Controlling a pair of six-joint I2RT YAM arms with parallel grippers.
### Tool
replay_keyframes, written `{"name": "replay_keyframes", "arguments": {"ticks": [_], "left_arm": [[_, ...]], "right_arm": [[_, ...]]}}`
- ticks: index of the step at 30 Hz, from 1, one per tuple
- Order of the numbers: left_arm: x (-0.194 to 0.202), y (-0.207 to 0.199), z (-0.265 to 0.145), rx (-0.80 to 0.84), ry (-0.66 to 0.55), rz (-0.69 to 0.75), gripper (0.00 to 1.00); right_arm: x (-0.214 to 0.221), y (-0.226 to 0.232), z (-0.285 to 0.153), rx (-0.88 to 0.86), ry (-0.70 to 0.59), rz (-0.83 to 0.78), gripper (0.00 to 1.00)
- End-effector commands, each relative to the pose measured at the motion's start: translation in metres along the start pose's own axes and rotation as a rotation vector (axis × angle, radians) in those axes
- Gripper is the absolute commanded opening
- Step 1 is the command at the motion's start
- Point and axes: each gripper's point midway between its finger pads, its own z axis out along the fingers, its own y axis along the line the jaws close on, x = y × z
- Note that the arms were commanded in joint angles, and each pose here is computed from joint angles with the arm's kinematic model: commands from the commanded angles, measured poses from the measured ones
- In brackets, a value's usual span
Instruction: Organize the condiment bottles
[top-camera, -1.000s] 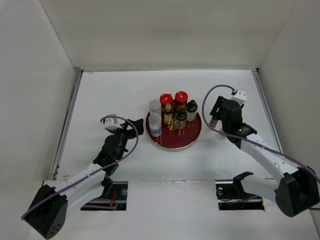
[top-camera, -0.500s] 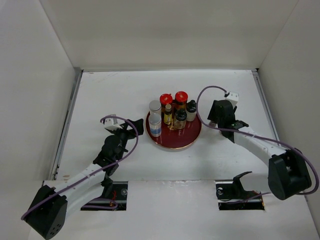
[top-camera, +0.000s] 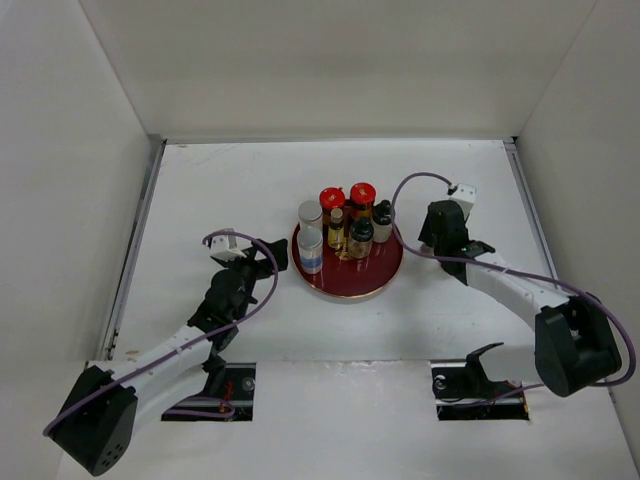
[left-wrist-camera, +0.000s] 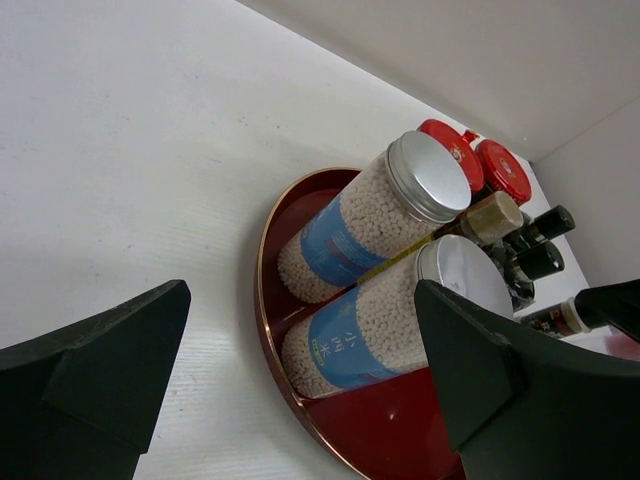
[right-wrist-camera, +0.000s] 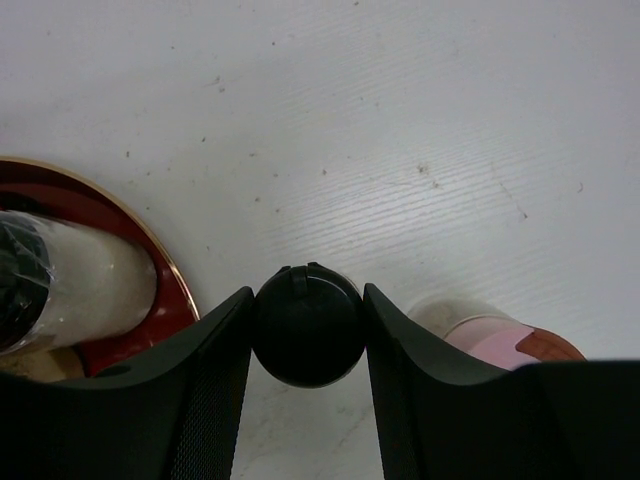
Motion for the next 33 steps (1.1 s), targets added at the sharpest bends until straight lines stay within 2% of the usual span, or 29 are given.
{"name": "replay_keyframes", "arguments": {"ticks": [1, 7, 11, 22, 33], "left_arm": [[-0.004, -0.01, 0.001, 0.035, -0.018, -0.022, 1.0], [-0.005, -0.008, 0.001, 0.03, -0.022, -0.022, 1.0], [-0.004, -0.01, 0.002, 0.035, -0.018, -0.022, 1.0], [-0.011, -0.013, -0.002, 0.049, -0.038, -0.03, 1.0], [-0.009, -0.013, -0.001, 0.048, -0.032, -0.031, 1.0]], "right_arm": [[-0.049, 0.014, -0.021, -0.03, -0.14, 0.038, 0.39], [-0.072, 0.047, -0.071, -0.147, -0.191, 0.024, 0.39], [-0.069, 0.075, -0.087, -0.241, -0.18, 0.018, 0.39], [-0.024, 0.127, -0.06, -0.303, -0.105, -0.034, 0.39], [0.005, 0.129, -0.046, -0.27, -0.056, -0.076, 0.42]]}}
